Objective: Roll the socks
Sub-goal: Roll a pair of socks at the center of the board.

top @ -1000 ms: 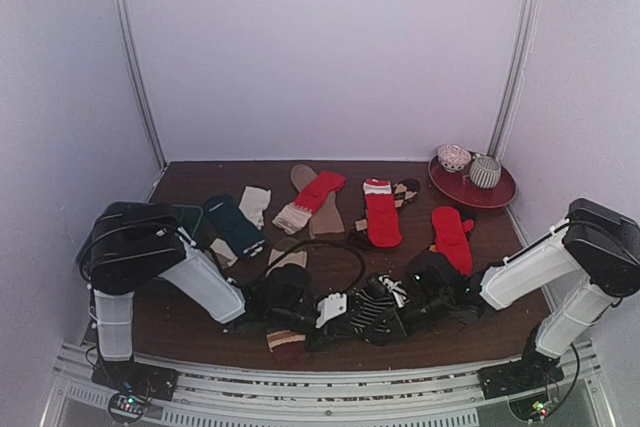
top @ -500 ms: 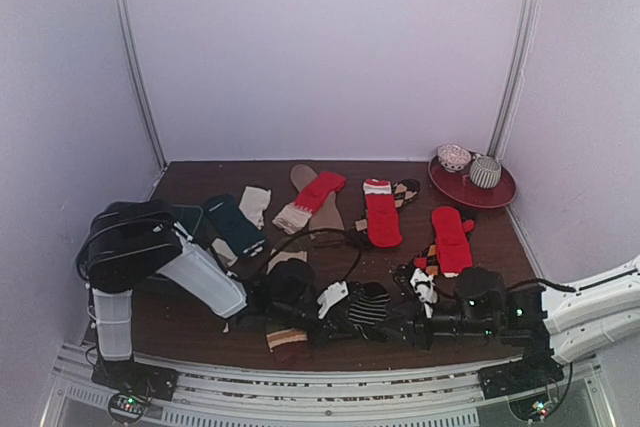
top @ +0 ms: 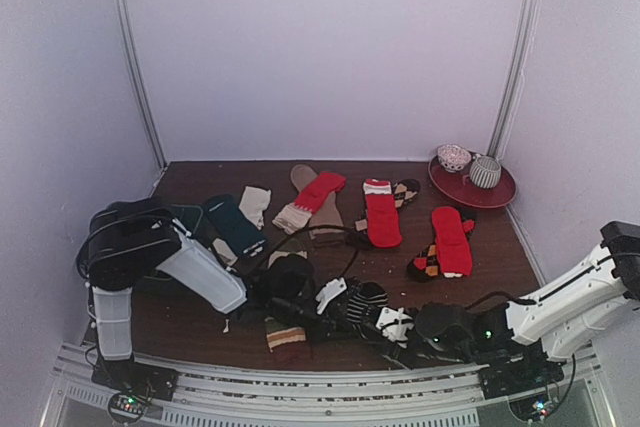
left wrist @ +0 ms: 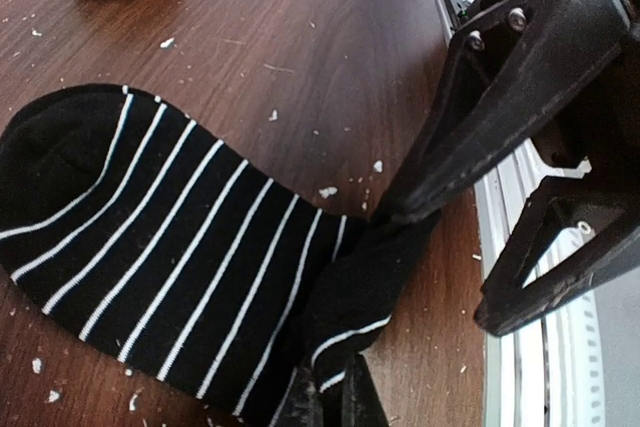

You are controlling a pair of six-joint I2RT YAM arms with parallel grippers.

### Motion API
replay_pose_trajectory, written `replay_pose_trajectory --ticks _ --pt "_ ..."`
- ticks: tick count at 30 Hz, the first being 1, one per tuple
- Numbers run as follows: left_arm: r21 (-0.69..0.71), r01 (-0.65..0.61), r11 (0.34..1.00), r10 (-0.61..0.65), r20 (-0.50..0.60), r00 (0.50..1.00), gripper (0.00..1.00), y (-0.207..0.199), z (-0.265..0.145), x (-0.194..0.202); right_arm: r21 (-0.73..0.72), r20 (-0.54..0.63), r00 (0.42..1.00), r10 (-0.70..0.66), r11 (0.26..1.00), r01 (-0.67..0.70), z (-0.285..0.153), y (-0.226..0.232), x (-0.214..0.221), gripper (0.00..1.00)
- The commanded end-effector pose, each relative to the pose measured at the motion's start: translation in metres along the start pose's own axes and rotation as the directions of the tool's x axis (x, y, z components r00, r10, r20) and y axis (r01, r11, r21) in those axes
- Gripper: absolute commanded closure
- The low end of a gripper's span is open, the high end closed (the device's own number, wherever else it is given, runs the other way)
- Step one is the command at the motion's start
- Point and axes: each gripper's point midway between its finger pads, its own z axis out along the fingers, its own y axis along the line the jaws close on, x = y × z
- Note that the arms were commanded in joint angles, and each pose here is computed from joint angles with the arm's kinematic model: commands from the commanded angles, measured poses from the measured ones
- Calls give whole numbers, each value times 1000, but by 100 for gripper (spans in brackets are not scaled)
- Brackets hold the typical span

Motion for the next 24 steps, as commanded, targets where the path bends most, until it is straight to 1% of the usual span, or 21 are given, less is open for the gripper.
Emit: replay_pose_trajectory --ticks 1,5,12,18,19,21,23,24 --pt "-75 162 984 -175 -237 956 100 17 -4 82 54 24 998 -54 997 53 9 -4 -14 51" --pt "-72 161 984 -174 -244 954 100 16 -5 85 50 -14 998 -66 997 67 19 -1 -6 54" --pt "-56 164 985 -173 -249 953 100 15 -4 88 73 -47 998 -42 996 45 28 -4 7 64" --pt "-39 153 988 -157 -250 955 100 12 -4 87 79 -105 994 10 997 -2 38 -10 19 82" --pt "-35 149 988 -153 -248 957 100 12 -4 86 74 -115 993 23 997 -15 40 -11 22 86" --pt "-33 142 989 -146 -245 958 100 12 -4 85 59 -123 990 65 997 -58 42 -10 23 99" --pt "-30 123 992 -127 -235 964 100 11 -5 82 43 -139 982 126 992 -122 42 -10 28 100" --pt "-31 107 994 -112 -224 968 98 11 -6 78 35 -147 976 163 987 -160 42 -10 30 100"
